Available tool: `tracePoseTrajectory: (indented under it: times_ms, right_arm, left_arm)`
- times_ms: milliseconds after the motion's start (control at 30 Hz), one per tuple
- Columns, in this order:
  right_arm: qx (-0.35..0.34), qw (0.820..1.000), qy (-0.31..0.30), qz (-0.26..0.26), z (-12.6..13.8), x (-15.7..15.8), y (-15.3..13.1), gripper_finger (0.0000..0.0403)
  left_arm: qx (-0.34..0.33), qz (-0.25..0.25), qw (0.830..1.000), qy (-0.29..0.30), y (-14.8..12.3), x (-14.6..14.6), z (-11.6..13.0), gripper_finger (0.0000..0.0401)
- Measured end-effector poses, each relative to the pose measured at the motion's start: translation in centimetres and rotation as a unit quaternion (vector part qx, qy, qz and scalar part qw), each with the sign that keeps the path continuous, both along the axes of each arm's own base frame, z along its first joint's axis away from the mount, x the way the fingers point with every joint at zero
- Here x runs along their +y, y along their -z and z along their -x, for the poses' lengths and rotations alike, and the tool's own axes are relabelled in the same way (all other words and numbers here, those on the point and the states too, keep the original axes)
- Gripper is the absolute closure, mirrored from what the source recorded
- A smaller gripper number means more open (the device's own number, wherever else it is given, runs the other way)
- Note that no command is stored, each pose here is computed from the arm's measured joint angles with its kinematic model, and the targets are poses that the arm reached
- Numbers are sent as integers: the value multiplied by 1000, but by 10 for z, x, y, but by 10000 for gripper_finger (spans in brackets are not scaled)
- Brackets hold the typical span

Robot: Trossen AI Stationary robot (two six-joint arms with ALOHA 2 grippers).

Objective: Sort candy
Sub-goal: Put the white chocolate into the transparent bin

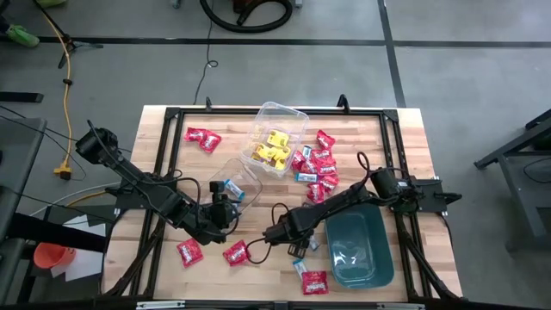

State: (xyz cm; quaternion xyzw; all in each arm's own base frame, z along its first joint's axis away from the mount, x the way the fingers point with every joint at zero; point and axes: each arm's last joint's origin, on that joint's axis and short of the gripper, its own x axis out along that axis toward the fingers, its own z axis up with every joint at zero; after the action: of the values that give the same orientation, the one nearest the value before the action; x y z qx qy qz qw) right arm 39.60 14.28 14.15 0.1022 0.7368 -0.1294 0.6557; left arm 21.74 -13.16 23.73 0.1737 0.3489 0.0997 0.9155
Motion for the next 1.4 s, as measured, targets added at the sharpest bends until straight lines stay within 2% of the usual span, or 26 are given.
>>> tracePoseTrajectory:
  times_ms: [233,367,533,733,833,900,1033,1100,1167,1267,1400]
  right_arm:
    - [-1,999,-41,-2,0,0,0,324]
    - [-5,998,-68,15,0,-1,0,385]
    - [-13,994,-87,65,-5,-4,-12,386]
    - [-83,982,-126,115,-22,-2,-60,390]
    - [-151,966,-153,142,-35,0,-88,392]
    - [-208,948,-180,158,-45,2,-104,392]
    - [-331,892,-240,191,-70,6,-126,393]
    - [-388,862,-264,192,-83,4,-131,393]
    - [-427,839,-279,188,-94,-2,-132,393]
    - [-464,820,-273,193,-107,-22,-129,393]
    - [-474,822,-252,192,-115,-48,-119,393]
  left_arm:
    - [17,-10,1000,7,2,-1,4,247]
    - [28,-16,999,14,-1,-3,8,247]
    - [3,15,1000,17,-24,-10,14,247]
    - [-38,28,998,35,-43,-17,29,247]
    - [-59,24,997,34,-49,-19,37,247]
    - [-70,16,997,35,-52,-20,43,247]
    - [-90,-3,995,30,-55,-22,51,247]
    - [-99,-10,995,29,-55,-24,53,247]
    - [-103,-13,994,31,-56,-26,55,247]
    - [-106,-11,994,36,-56,-28,58,247]
    - [-107,-10,993,42,-56,-30,60,247]
